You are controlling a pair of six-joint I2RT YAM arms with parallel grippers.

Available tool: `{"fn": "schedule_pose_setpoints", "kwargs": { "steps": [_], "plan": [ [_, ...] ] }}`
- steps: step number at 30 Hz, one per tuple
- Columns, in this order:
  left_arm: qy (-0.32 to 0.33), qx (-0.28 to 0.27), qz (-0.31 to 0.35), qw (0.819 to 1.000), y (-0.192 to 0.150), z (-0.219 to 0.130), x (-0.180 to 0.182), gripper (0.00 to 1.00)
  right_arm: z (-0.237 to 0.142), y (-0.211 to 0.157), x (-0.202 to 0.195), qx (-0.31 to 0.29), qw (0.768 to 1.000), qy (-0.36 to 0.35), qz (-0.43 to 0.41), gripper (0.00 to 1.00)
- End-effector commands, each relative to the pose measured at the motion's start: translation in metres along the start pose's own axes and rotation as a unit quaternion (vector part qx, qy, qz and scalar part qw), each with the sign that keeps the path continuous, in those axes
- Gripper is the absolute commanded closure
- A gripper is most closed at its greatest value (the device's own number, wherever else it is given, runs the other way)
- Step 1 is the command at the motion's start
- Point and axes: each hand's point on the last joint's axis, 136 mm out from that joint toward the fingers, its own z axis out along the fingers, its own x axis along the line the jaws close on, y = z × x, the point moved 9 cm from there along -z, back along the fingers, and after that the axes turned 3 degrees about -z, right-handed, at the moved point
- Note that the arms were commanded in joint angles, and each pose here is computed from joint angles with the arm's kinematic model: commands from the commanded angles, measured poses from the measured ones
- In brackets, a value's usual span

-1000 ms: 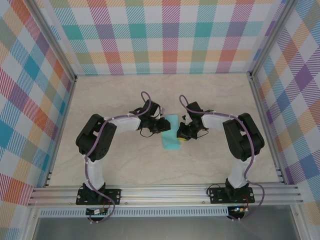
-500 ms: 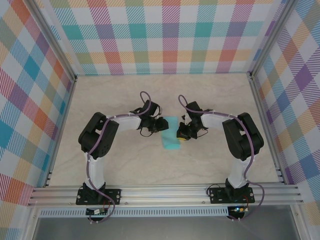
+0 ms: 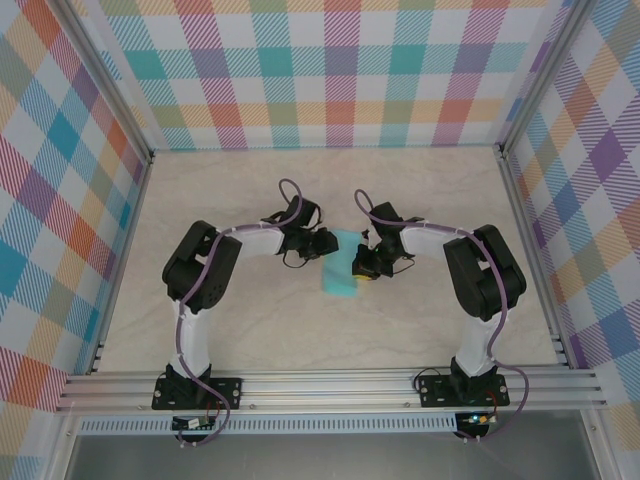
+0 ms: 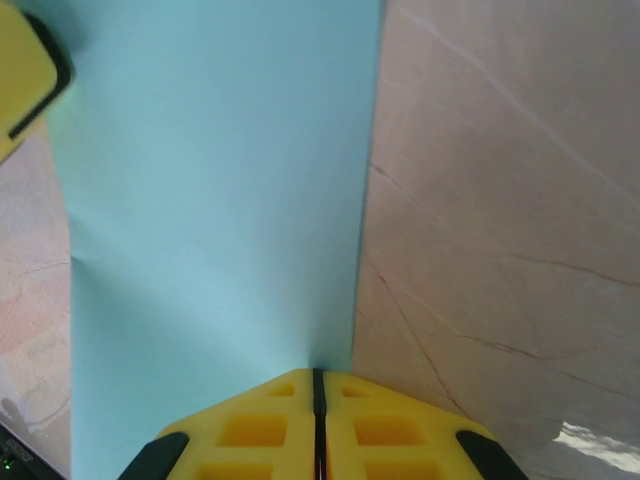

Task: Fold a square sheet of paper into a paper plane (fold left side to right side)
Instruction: First fold the square sheet of paper in half at the center of the table.

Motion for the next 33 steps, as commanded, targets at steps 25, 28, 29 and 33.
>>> {"fn": "schedule_pose_setpoints", "kwargs": {
  "steps": [25, 28, 29, 33],
  "plan": [
    [-0.03, -0.073, -0.005, 0.997, 0.064, -0.013, -0.007, 0.77, 0.028, -0.026, -0.037, 0.059, 0.992, -0.11, 0.02, 0.91],
    [-0.035, -0.079, 0.016, 0.996, 0.058, -0.032, -0.014, 0.81, 0.028, -0.026, -0.036, 0.059, 0.992, -0.111, 0.019, 0.92],
    [-0.04, -0.075, 0.018, 0.996, 0.056, -0.036, -0.015, 0.82, 0.027, -0.026, -0.036, 0.059, 0.992, -0.111, 0.02, 0.91],
    [-0.07, -0.045, 0.023, 0.996, 0.045, -0.033, -0.021, 0.85, 0.027, -0.025, -0.036, 0.059, 0.992, -0.113, 0.018, 0.92]
  ]
}}
